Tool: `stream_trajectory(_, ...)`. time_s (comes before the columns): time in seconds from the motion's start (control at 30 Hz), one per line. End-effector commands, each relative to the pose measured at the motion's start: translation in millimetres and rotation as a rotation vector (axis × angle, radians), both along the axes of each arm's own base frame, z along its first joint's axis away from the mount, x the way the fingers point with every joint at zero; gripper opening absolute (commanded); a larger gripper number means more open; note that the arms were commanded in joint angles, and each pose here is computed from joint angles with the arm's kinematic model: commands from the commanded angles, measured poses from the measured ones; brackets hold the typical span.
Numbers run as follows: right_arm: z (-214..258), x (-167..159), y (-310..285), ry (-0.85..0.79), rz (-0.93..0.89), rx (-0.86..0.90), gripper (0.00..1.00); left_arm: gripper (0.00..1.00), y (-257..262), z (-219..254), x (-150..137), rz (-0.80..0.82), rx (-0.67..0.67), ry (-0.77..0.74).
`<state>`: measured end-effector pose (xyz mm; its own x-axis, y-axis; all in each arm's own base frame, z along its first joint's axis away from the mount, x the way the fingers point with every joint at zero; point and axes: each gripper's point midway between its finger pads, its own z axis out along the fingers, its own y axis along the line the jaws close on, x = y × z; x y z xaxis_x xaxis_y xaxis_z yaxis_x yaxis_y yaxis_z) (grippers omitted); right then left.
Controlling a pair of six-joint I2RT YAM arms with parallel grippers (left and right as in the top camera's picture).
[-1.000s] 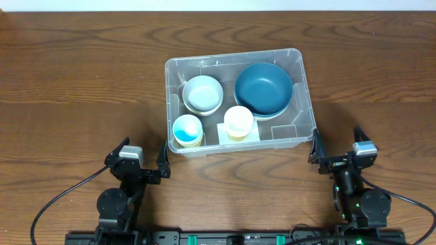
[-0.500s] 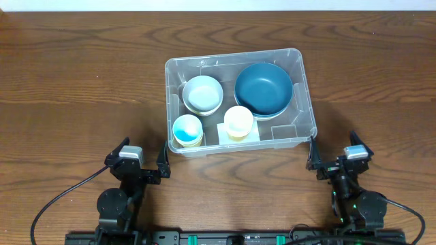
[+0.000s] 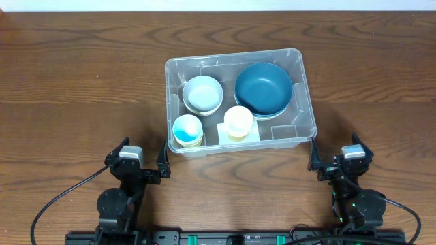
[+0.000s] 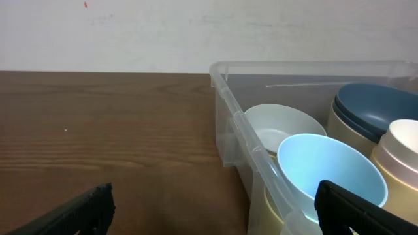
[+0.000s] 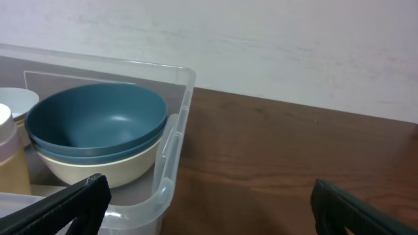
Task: Pack container
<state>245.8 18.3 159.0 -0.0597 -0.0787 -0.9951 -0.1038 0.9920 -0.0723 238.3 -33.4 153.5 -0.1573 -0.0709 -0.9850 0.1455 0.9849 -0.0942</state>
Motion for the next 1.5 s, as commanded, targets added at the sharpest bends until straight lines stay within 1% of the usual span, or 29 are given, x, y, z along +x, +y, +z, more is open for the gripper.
stream_trajectory(0.0,-0.6,0.1,-4.6,-0.001,-0.023,-0.017,0.99,0.98,2.3,-15.7,0.8,0.009,0.022,0.030)
stream_trajectory(1.47,-0.6,0.1,-4.6,-0.001,-0.023,-0.017,0.99,0.98,2.3,-15.7,0.8,0.009,0.022,0.030)
